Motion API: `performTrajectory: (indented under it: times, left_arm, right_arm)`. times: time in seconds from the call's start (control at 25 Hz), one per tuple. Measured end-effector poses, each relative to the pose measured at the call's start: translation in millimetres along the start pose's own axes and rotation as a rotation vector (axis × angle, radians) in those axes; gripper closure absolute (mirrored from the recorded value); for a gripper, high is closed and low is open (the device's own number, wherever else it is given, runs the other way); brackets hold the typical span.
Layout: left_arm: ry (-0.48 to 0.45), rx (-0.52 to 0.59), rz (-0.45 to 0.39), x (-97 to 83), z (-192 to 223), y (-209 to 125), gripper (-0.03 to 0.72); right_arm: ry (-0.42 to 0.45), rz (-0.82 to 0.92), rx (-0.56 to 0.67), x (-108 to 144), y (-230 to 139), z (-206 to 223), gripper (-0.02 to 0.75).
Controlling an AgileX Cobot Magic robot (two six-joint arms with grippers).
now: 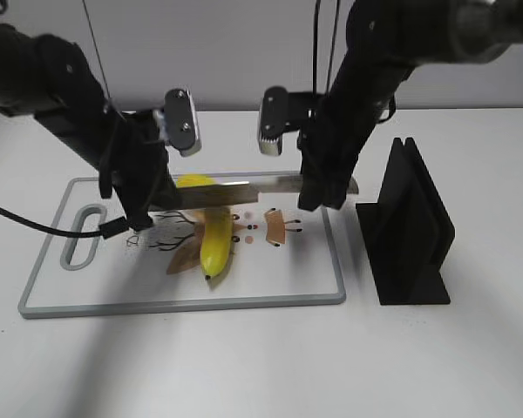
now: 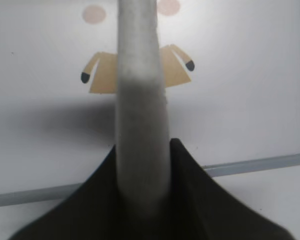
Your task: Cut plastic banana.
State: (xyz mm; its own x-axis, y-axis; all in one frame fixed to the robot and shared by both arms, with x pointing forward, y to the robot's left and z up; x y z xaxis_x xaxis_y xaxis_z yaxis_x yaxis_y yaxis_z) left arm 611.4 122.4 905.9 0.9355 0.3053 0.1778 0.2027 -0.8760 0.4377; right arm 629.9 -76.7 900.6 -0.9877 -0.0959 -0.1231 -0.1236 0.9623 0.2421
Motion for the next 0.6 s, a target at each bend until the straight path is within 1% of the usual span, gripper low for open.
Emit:
performTrajectory:
  times: [0.16,0.28,0.4,0.52,0.6]
  left_arm:
    - [0.001,-0.006,0.024,2.5,5.6,3.8,0.696]
    - [0.004,-0.005,0.04,2.7,5.5,4.6,0.689]
    - [0.012,-0.013,0.041,3.4,1.1,6.8,0.689]
    - [0.018,-0.023,0.03,2.9,-4.5,8.1,0.689]
    - [-0.005,-0.026,0.01,-1.0,-9.1,8.7,0.693]
  right_arm:
    - [0.079,0.023,0.049,3.4,-10.7,34.3,0.544]
    - [0.114,0.033,0.063,6.5,-12.1,35.4,0.544]
    - [0.103,0.035,0.059,5.2,-10.3,28.8,0.544]
    - [0.07,0.028,0.051,1.7,-7.2,17.7,0.544]
    - [0.062,0.022,0.048,0.6,-4.5,6.2,0.544]
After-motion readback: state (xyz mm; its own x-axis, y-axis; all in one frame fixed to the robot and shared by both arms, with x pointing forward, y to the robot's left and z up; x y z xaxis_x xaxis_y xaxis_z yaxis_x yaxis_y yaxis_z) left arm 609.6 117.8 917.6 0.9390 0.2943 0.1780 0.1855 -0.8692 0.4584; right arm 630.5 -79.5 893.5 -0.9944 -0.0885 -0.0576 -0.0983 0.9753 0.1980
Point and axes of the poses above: a point on each arm's last joint axis where the gripper is mounted, z pointing out along that axis toward the gripper, x along the wrist's bending axis when the last joint is at zero, y = z × x, the point moved 2 cm from there along z, pointing out along that axis toward the gripper, and after that the axes turned 12 degrees about -z, right-handed, at the moved point
